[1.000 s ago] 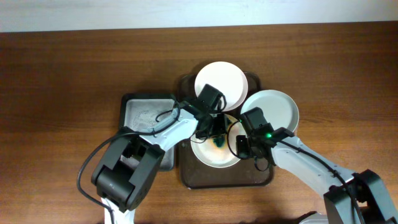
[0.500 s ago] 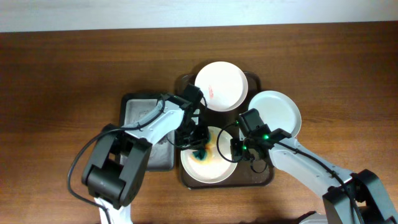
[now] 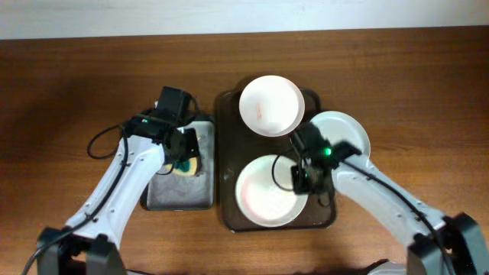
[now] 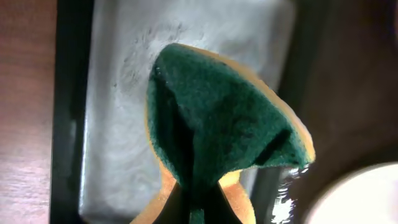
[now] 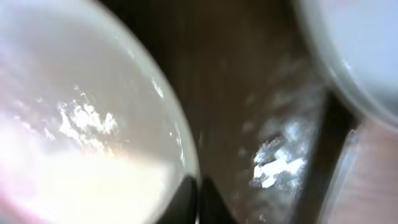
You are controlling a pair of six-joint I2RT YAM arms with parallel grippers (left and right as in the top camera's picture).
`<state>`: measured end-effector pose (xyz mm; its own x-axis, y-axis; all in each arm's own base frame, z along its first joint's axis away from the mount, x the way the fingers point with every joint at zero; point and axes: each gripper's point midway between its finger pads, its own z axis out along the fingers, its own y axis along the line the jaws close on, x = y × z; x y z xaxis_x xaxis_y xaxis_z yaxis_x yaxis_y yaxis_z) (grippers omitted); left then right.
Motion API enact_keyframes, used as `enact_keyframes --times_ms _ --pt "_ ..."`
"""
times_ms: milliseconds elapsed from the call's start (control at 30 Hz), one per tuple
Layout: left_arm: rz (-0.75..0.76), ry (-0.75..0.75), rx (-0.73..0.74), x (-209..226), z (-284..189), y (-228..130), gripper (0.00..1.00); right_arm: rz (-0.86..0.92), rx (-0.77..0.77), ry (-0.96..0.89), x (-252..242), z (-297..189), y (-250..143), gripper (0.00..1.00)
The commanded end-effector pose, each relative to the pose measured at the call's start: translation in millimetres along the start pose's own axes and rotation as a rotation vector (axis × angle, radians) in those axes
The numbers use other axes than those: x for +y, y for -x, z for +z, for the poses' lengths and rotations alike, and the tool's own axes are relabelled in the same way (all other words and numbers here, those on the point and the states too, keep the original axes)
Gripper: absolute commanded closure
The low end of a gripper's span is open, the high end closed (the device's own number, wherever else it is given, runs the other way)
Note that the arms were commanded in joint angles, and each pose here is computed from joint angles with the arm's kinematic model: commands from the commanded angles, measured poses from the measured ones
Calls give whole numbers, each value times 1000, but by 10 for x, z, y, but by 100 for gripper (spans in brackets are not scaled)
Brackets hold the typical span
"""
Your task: Clean dirty plates on tray and stack at the side
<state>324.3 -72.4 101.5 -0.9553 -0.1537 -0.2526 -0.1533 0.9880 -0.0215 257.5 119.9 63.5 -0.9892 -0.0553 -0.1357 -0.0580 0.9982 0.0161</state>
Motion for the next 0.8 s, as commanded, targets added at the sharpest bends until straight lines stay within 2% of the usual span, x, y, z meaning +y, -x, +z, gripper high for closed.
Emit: enact_keyframes --times_ms 0,67,100,133,167,267,300,433,767 --pt "52 56 60 103 263 -139 82 -22 -133 -73 -66 -507 407 96" --pt "51 50 51 82 293 -105 57 -39 -156 -92 -84 -673 485 96" --pt "50 38 48 59 288 -95 48 -42 -172 -95 -88 -738 522 96" --pt "49 26 49 35 278 -87 34 -47 -191 -114 -101 -798 546 96" --pt "48 7 47 -2 242 -65 30 -65 -208 -156 -118 -844 534 96" --pt "43 -72 8 -141 56 42 5 -125 -281 -316 -68 -965 470 96" --pt "41 -86 -31 -157 -63 109 0 -153 -313 -341 35 -1004 436 96" --pt "8 -99 -92 -52 -268 193 1 -221 -417 -485 101 -1188 385 96" --pt "-25 -80 -68 83 -251 172 0 -457 -729 -726 465 -1858 282 96"
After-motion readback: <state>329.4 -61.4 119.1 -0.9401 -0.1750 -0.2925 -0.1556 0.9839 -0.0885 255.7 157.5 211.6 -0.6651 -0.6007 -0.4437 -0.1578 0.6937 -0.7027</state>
